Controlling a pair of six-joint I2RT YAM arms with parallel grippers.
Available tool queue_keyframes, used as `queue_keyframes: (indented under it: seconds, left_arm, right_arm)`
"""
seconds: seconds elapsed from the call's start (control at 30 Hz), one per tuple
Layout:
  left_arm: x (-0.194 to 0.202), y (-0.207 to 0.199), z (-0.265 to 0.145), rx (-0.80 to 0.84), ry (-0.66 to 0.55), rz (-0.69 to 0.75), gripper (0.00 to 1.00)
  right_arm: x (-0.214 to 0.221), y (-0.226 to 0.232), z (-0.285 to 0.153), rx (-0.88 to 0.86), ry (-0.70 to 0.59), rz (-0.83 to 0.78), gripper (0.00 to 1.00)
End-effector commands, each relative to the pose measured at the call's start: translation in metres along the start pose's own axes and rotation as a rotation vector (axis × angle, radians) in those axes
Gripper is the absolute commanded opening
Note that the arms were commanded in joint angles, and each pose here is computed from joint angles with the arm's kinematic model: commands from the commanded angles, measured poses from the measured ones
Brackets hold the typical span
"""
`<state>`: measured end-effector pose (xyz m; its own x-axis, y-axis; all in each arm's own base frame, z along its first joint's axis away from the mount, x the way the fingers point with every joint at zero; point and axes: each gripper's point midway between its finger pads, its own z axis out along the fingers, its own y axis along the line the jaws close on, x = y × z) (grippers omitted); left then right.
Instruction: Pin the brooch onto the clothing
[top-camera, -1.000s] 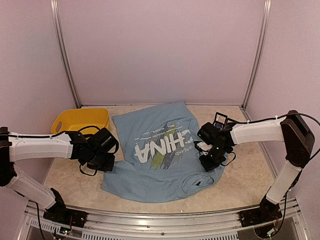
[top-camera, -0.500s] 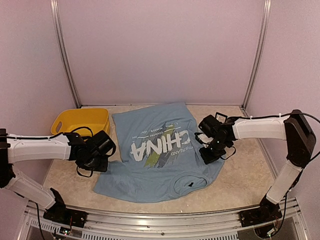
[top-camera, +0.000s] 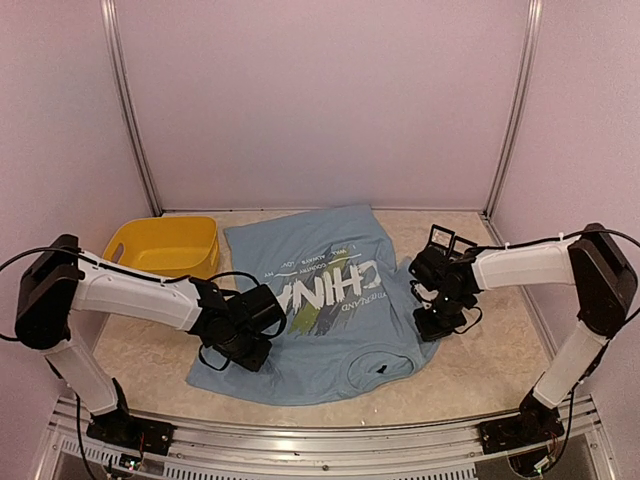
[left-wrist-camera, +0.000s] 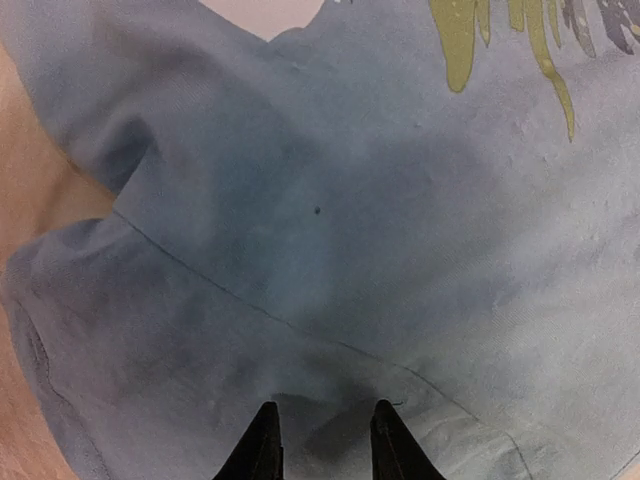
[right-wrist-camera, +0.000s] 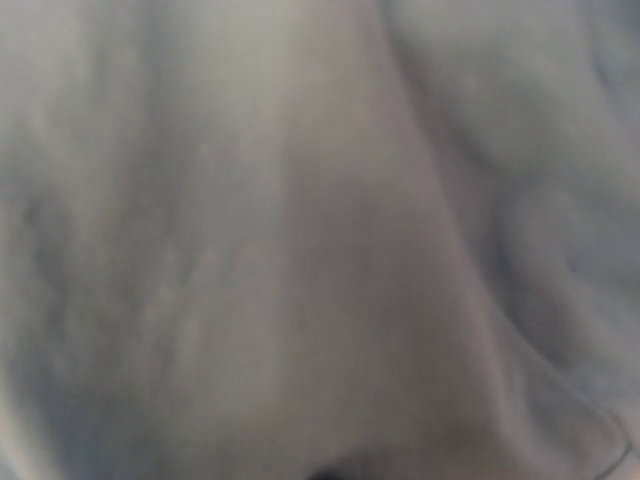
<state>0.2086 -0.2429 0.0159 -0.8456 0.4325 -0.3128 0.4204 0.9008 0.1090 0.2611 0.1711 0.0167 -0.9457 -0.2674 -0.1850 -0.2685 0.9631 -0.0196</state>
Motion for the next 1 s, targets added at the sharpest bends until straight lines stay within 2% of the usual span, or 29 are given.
queue_keyframes:
  seconds: [0.0,0.17,0.27,0.37,0.43,0.5,0.63,0.8,0.97]
  left_arm:
    - [0.027,0.012,0.006,-0.010,0.150,-0.003,0.29]
    - [0.037,0.016,-0.006,0.017,0.196,-0.045,0.30]
    - [0.017,0.025,-0.022,0.014,0.138,-0.069,0.30]
    - [-0.036,0.025,-0.056,0.043,-0.052,-0.025,0.35]
    - [-0.072,0.025,-0.073,0.075,-0.171,-0.004,0.39]
    - [-0.103,0.034,-0.074,0.095,-0.236,-0.032,0.38]
    - [-0.157,0.059,-0.035,0.050,-0.266,-0.127,0.34]
    - [-0.213,0.051,0.001,0.040,-0.286,-0.148,0.34]
    - [-0.196,0.060,0.051,-0.018,-0.195,-0.171,0.34]
  right_arm:
    - [0.054,0.012,0.005,-0.038,0.131,0.062,0.00]
    - [0.104,0.051,-0.018,-0.125,0.232,0.049,0.00]
    - [0.113,0.074,-0.044,-0.224,0.258,0.042,0.00]
    - [0.084,0.087,-0.079,-0.328,0.159,0.021,0.00]
    - [0.049,0.062,-0.089,-0.289,0.056,0.057,0.00]
    - [0.015,0.015,-0.084,-0.192,-0.045,0.158,0.00]
    - [-0.029,-0.031,-0.058,-0.119,-0.162,0.247,0.00]
    - [-0.035,-0.066,-0.015,-0.033,-0.116,0.328,0.00]
    - [-0.003,-0.086,0.001,0.038,-0.041,0.453,0.00]
